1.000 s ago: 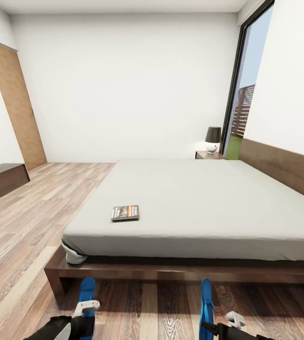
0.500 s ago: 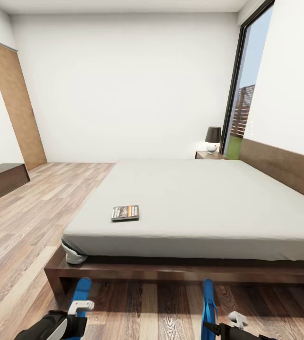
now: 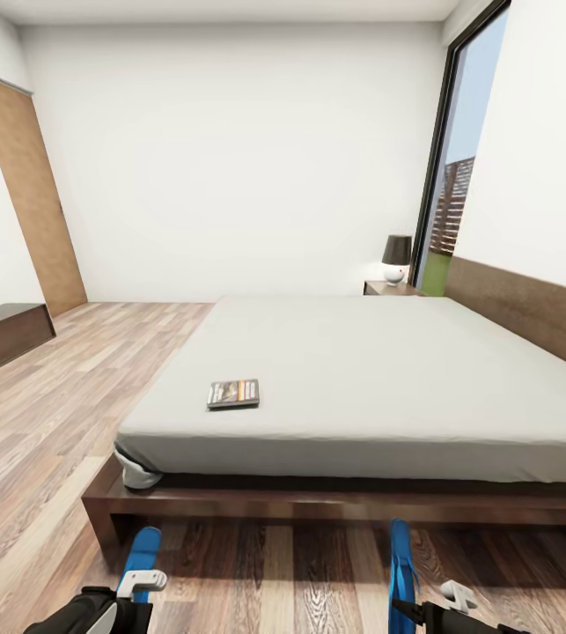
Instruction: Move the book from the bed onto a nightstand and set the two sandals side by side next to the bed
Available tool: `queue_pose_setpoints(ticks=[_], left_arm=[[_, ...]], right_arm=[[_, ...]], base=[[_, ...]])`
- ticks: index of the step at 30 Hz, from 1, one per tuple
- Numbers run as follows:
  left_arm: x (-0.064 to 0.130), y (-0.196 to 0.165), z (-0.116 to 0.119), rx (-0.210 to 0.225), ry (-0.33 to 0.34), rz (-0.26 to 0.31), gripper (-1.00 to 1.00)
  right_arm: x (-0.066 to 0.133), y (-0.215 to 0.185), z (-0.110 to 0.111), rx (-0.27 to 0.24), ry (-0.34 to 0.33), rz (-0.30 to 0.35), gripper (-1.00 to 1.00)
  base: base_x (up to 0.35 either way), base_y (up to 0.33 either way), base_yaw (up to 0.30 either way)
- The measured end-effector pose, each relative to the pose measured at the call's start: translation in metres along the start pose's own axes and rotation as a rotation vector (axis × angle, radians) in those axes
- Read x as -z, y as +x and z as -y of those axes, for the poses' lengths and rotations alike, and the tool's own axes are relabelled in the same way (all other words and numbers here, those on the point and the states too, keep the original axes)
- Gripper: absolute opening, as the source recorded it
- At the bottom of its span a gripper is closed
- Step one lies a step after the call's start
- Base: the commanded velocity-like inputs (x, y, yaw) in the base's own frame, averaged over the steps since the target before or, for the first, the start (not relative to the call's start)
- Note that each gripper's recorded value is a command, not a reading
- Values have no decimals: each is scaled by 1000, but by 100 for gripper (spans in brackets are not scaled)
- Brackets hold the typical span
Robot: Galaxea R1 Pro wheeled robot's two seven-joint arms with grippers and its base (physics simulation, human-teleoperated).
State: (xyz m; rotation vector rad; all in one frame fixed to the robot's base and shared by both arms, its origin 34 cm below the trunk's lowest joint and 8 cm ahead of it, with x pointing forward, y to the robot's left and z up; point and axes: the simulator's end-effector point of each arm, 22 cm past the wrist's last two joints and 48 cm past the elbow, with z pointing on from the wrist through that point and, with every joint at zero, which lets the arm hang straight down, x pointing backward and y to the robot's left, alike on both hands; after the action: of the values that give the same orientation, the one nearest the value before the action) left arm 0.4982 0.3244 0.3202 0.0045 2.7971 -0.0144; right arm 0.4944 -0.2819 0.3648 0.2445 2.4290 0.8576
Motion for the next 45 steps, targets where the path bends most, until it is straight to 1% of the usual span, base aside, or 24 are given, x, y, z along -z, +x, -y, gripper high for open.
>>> queue_pose_setpoints(ticks=[5, 31, 45], left_arm=[[-9, 6, 0, -1, -1, 1, -100], [-59, 39, 1, 1, 3, 4, -100], [-76, 61, 1, 1, 3, -52, -100]], right_arm=[[-2, 5, 11, 2, 8, 2, -100], [-31, 43, 48, 2, 9, 3, -100], [-40, 63, 63, -28, 28, -42, -100]], base=[[0, 0, 0], [0, 0, 0], [0, 0, 0]])
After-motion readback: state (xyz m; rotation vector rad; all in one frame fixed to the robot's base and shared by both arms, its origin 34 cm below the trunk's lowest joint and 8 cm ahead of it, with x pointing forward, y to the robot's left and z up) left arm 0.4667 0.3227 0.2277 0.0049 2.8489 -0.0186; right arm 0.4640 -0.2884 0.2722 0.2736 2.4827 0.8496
